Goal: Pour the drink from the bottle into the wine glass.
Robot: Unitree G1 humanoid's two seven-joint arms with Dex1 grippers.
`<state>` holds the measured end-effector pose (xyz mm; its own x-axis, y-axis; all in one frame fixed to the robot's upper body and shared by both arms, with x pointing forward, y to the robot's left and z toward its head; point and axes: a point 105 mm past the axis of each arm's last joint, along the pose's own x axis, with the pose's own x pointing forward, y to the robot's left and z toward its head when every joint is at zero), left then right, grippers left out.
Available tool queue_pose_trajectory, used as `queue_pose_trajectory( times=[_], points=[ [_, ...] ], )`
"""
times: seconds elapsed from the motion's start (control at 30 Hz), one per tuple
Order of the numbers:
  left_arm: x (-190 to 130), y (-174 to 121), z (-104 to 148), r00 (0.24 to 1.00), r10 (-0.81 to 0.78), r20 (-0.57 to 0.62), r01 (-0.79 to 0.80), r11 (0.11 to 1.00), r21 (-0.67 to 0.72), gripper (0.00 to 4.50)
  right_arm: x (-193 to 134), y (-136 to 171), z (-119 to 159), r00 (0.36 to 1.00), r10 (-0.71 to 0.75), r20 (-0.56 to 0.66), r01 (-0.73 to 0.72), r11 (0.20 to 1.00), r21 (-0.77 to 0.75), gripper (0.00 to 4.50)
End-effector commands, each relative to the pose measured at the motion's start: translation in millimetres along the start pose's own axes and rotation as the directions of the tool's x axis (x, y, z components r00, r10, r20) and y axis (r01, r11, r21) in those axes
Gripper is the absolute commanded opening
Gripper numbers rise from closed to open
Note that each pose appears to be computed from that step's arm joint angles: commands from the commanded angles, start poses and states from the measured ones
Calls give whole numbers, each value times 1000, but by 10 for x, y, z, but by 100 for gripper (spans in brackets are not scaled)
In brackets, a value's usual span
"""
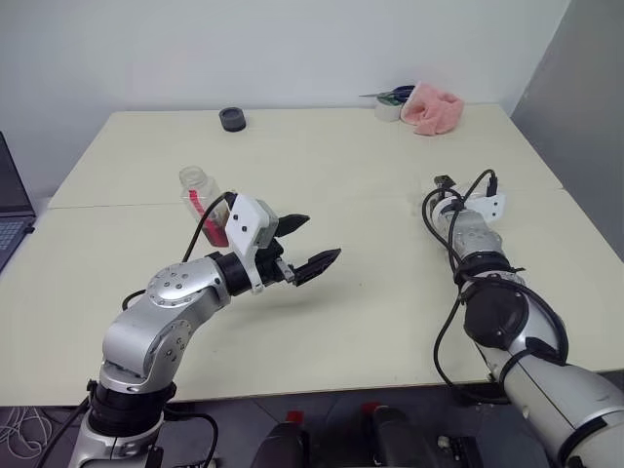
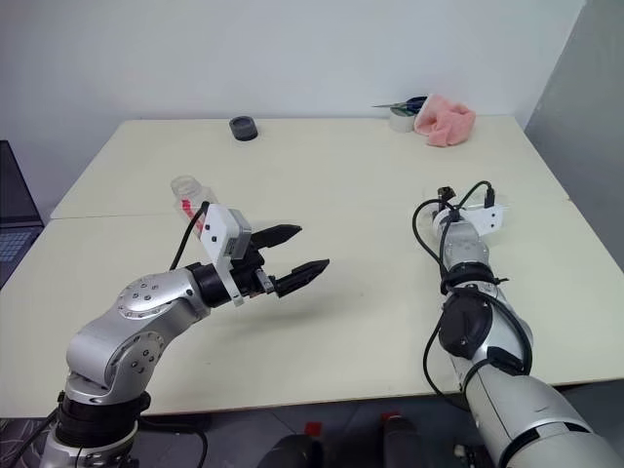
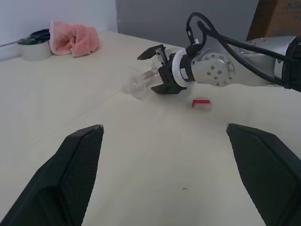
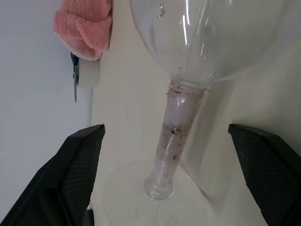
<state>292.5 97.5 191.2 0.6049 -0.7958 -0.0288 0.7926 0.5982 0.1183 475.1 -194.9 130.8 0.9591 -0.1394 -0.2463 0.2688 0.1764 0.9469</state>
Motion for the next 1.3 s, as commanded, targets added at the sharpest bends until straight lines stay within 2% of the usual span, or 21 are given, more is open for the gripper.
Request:
queue_pose_trajectory(
  times=[0.03, 0.3, 0.33, 0.4, 0.67, 0.73, 1.0, 1.07, 1.13, 1.17, 1.2, 1.23, 1.3],
  points=[
    [-7, -28, 120, 999, -14, 28, 13, 999, 42, 446, 3, 32, -123, 1000, 1, -31, 0, 1000, 29, 450],
    [5, -33, 130, 999, -21, 26, 20, 999, 43, 446, -9, 156, -315, 993, 52, -102, -50, 998, 30, 450],
    [5, -34, 130, 999, -21, 25, 20, 999, 43, 450, -12, 171, -342, 992, 61, -114, -59, 998, 24, 410],
    [5, -34, 132, 999, -20, 26, 19, 999, 43, 450, -15, 184, -360, 990, 71, -124, -69, 997, 19, 359],
    [2, -62, 118, 1000, -18, 26, 17, 999, 38, 450, -9, 104, -315, 992, 53, -114, -55, 998, -13, 70],
    [2, -78, 114, 999, -19, 27, 18, 999, 36, 450, -5, 99, -278, 994, 51, -101, -52, 999, -10, 18],
    [-15, -81, 102, 1000, -14, 22, 13, 999, 38, 450, 0, 114, -210, 996, 47, -75, -51, 997, -51, 17],
    [-21, -80, 103, 1000, -12, 23, 11, 999, 40, 450, -2, 203, -171, 995, 87, -54, -96, 977, -188, 17],
    [-50, -71, 88, 1000, 1, 17, -1, 999, 39, 450, -18, 366, -190, 985, 162, -58, -172, 925, -338, 17],
    [-82, -62, 66, 1000, 14, 12, -15, 999, 37, 450, -37, 458, -249, 975, 210, -78, -222, 866, -448, 17],
    [-117, -52, 40, 1000, 30, 7, -30, 999, 33, 450, -59, 530, -330, 962, 251, -107, -268, 793, -547, 17],
    [-168, -50, 2, 999, 46, 1, -46, 999, 17, 450, -93, 589, -454, 943, 296, -153, -321, 688, -651, 17],
    [-262, -73, -77, 998, 63, -20, -63, 998, -6, 450, -170, 640, -686, 900, 361, -244, -406, 493, -769, 17]
  ],
)
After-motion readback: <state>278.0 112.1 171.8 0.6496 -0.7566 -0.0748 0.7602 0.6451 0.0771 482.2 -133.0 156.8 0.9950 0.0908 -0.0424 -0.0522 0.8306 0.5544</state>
